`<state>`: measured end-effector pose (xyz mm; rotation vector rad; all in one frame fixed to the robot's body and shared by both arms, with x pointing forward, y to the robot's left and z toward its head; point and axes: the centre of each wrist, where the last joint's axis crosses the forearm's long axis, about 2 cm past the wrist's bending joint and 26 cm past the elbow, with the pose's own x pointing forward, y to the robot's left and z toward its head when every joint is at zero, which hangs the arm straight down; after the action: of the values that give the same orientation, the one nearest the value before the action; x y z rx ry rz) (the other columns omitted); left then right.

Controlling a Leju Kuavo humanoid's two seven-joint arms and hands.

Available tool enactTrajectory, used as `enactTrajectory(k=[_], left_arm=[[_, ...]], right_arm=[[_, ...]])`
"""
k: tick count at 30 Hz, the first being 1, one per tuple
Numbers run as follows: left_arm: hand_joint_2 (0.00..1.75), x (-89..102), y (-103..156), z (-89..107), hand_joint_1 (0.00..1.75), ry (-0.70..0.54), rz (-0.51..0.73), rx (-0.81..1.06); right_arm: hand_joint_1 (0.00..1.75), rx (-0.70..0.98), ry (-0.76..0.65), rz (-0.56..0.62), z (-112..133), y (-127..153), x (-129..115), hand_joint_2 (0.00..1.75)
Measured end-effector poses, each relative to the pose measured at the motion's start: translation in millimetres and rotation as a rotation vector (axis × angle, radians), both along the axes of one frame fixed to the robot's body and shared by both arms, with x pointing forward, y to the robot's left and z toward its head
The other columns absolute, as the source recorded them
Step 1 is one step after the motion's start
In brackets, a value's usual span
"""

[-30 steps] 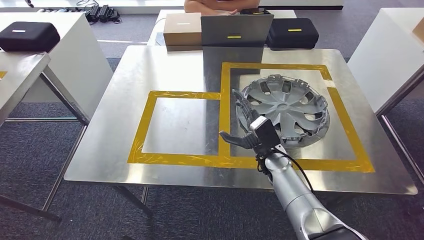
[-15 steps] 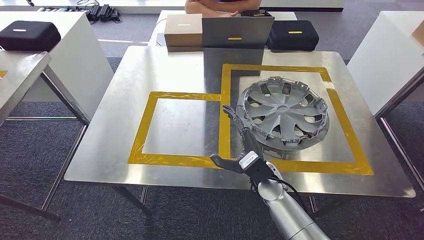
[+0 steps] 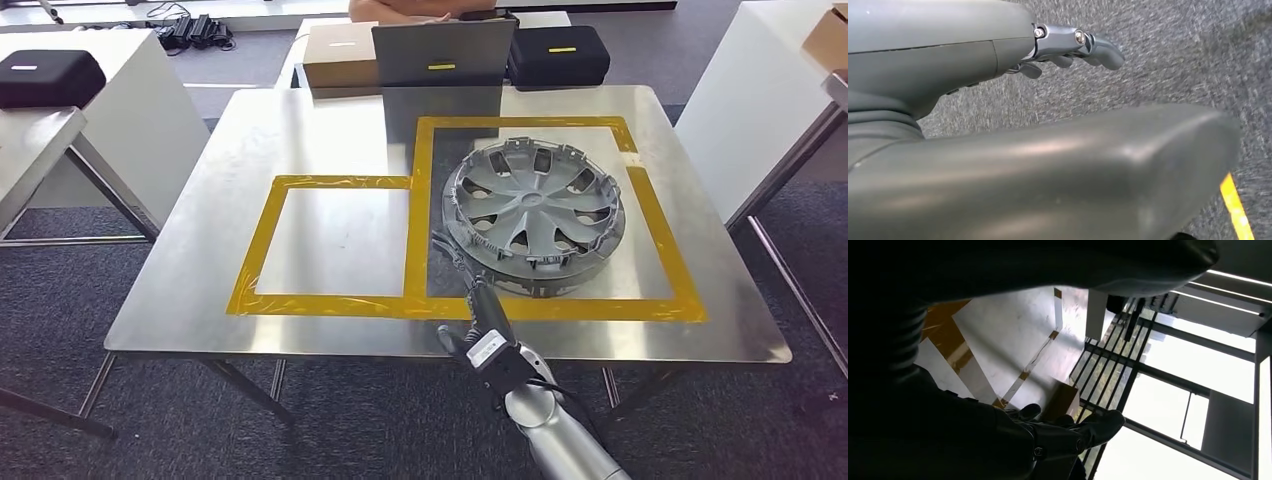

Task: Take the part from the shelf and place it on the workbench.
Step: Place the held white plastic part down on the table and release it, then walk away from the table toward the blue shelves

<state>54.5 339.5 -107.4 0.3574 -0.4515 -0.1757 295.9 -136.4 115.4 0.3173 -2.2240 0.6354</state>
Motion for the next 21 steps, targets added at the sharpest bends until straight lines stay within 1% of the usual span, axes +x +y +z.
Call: enactTrajectory(k=[5, 10, 21], left_arm=[[0.0, 6.5, 1.4, 1.0, 0.0, -0.006, -0.012, -0.001], [0.0, 7.4, 0.5, 1.0, 0.0, -0.004, -0.017, -0.003], [0.0, 9.8, 0.4, 1.4, 0.0, 0.0, -0.025, -0.001]], right_arm=[[0.0, 0.013, -0.009, 0.011, 2.2, 0.2, -5.6, 0.0], [0.0, -0.009, -0.026, -0.002, 0.1, -4.1, -8.4, 0.0], [0.0, -0.037, -0.021, 0.023, -1.3, -7.2, -8.2, 0.0]])
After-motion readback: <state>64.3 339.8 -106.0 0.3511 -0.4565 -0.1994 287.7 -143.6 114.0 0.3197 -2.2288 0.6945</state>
